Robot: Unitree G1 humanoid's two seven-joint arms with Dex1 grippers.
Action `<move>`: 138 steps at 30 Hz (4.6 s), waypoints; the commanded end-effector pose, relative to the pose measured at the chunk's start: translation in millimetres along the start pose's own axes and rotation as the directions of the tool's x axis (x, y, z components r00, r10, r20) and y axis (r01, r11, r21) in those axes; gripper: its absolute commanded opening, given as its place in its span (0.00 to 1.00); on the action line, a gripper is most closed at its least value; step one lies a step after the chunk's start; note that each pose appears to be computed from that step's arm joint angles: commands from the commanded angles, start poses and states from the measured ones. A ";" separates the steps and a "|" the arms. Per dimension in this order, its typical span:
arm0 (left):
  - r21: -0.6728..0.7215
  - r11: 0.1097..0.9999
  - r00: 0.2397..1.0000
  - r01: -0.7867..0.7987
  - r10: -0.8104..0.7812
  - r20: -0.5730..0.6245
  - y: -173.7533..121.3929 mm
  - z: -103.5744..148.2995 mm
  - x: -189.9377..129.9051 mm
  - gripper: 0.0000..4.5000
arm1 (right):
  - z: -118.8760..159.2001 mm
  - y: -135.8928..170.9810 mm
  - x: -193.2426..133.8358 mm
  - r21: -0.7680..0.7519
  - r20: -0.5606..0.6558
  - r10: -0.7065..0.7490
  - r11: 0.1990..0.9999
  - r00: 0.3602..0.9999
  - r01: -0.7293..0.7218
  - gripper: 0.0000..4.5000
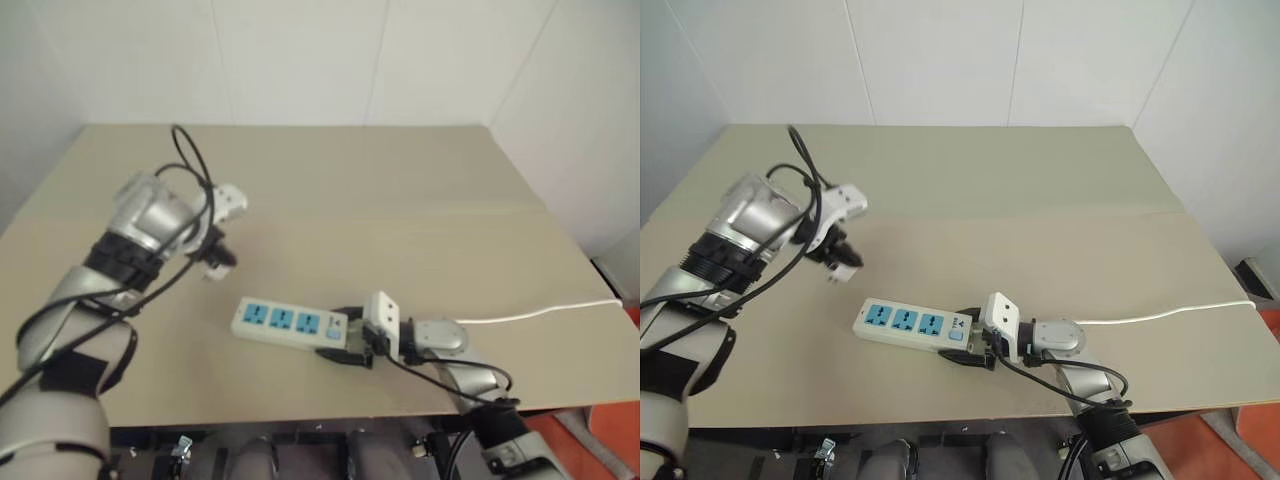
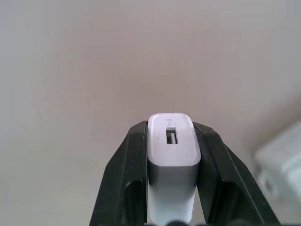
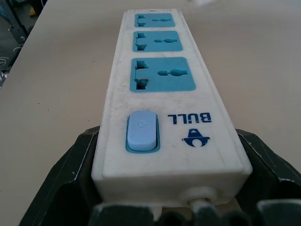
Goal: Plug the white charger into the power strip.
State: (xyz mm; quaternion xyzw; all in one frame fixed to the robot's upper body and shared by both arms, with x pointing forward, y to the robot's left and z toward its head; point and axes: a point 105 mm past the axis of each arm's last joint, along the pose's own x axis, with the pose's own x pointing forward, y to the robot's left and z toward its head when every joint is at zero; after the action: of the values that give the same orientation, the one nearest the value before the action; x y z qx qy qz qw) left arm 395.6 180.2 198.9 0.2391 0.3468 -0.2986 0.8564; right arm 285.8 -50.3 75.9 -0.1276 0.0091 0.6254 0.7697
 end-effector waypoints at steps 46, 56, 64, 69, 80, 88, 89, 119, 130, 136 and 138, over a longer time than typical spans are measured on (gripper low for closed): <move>0.622 0.705 0.434 0.341 -0.705 0.561 -159.5 -23.1 -22.0 0.23 | -28.3 3.3 6.3 0.035 -0.076 0.233 0.972 0.969 -0.231 0.77; 0.608 0.711 0.484 0.354 -0.696 0.531 -158.5 -40.3 -4.8 0.23 | -29.3 2.8 6.1 0.032 -0.085 0.232 0.973 0.969 -0.231 0.77; 0.600 0.718 0.484 0.353 -0.689 0.540 -159.0 -39.4 0.3 0.23 | -30.0 2.9 6.1 0.033 -0.087 0.231 0.973 0.969 -0.229 0.77; 0.597 0.718 0.478 0.358 -0.690 0.543 -159.8 -39.0 0.1 0.23 | -30.8 3.0 5.9 0.035 -0.088 0.228 0.973 0.970 -0.226 0.77; 0.591 0.715 0.470 0.374 -0.695 0.545 -162.5 -38.7 0.1 0.23 | -31.4 3.0 6.1 0.036 -0.092 0.229 0.973 0.969 -0.226 0.77; 0.579 0.706 0.467 0.407 -0.706 0.533 -162.4 -44.9 -0.9 0.23 | -32.0 3.1 5.8 0.038 -0.094 0.228 0.973 0.969 -0.226 0.77; 0.578 0.706 0.472 0.410 -0.706 0.527 -161.4 -46.5 0.0 0.23 | -32.2 2.9 5.7 0.039 -0.094 0.227 0.974 0.969 -0.224 0.77; 0.458 0.773 0.595 0.439 -0.632 0.497 -145.9 -93.9 20.9 0.23 | -33.8 -0.7 2.5 0.040 -0.112 0.223 0.975 0.968 -0.220 0.77; 0.438 0.791 0.621 0.427 -0.609 0.494 -143.2 -100.9 22.9 0.23 | -33.1 -3.0 4.3 0.034 -0.114 0.227 0.974 0.967 -0.224 0.77; 0.432 0.793 0.623 0.430 -0.607 0.494 -145.1 -101.9 23.1 0.23 | -33.0 -3.1 4.9 0.034 -0.112 0.226 0.974 0.968 -0.224 0.77; 0.431 0.793 0.623 0.431 -0.607 0.494 -145.9 -102.7 23.2 0.23 | -33.0 -3.0 4.8 0.034 -0.112 0.226 0.974 0.968 -0.224 0.77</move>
State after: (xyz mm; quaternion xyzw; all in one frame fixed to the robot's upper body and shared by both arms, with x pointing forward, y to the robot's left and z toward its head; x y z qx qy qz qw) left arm 263.6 111.6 110.5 0.1218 -0.0063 -0.6627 0.7389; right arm 295.8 -41.7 65.1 -0.1559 0.0261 0.7095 0.6867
